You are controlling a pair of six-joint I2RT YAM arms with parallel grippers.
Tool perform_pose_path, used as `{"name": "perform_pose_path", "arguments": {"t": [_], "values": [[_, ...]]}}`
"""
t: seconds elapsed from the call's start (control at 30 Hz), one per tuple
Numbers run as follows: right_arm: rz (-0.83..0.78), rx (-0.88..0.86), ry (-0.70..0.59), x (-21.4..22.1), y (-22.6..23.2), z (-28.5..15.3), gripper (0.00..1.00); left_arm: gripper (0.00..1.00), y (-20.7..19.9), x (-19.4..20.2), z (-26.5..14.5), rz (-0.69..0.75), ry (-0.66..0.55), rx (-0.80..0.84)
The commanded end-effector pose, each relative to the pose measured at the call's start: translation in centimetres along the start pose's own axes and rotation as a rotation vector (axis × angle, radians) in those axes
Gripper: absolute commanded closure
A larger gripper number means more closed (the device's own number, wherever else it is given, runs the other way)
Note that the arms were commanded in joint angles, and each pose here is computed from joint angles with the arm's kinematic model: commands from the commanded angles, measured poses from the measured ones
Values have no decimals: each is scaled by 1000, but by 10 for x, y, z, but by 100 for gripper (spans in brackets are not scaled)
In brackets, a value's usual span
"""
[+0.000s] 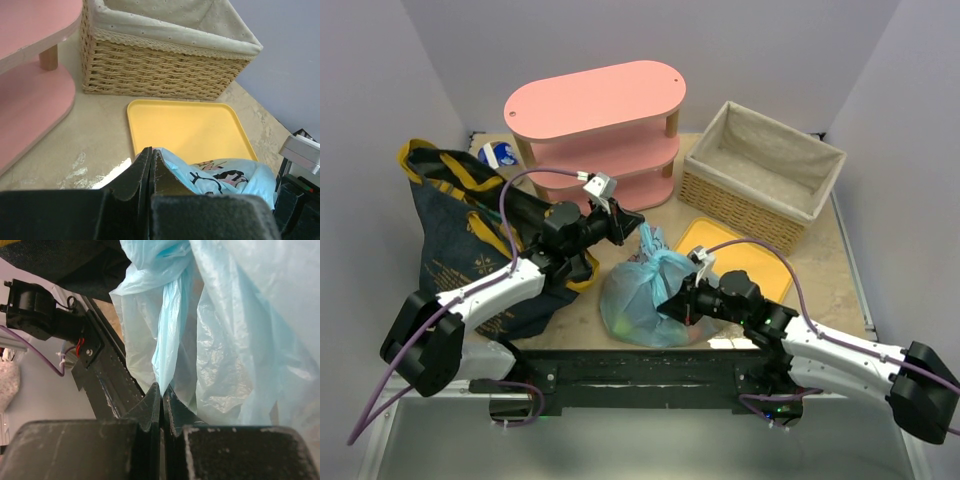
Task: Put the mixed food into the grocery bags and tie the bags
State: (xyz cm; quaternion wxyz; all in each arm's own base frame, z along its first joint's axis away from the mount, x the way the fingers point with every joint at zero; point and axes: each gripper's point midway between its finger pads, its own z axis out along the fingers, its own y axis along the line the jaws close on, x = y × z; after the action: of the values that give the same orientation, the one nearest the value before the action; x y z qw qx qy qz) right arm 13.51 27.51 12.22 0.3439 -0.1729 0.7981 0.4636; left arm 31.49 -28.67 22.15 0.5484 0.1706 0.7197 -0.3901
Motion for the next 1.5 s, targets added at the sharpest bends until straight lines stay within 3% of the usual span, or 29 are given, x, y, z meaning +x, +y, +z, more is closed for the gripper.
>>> {"name": "perform_pose_path", "arguments": {"t": [0.0, 0.03, 0.07, 0.17, 0.33, 0.6, 0.8, 1.0, 1.2, 1.37, 1.4, 1.47], "values": [[36, -23, 82, 19, 5, 1, 100, 100, -6, -33, -2, -31, -76, 12], [38, -33, 73, 17, 7, 3, 100, 97, -8, -32, -4, -43, -70, 22], [37, -36, 74, 17, 7, 3, 100, 80, -10, -29, -5, -57, -55, 25], [25, -36, 73, 15, 7, 5, 100, 47, -14, -24, -12, -104, -29, 31], [17, -39, 66, 13, 9, 5, 100, 15, -8, -13, -20, -213, 14, -38], [11, -36, 58, 11, 8, 4, 100, 8, -16, 31, -20, -381, 175, -2], [10, -36, 55, 11, 8, 4, 100, 12, -30, 43, -10, -455, 189, 103], [6, -32, 51, 11, 7, 3, 100, 28, -38, 49, -6, -463, 201, 140], [3, -29, 49, 10, 7, 2, 100, 66, -40, 47, -5, -464, 182, 158], [0, -26, 56, 12, 6, 1, 100, 83, -34, 43, -2, -451, 155, 131], [0, -22, 61, 14, 5, 1, 100, 93, -34, 40, -1, -445, 143, 134], [-3, -22, 59, 13, 5, 0, 100, 96, -33, 32, 0, -426, 110, 126]]}}
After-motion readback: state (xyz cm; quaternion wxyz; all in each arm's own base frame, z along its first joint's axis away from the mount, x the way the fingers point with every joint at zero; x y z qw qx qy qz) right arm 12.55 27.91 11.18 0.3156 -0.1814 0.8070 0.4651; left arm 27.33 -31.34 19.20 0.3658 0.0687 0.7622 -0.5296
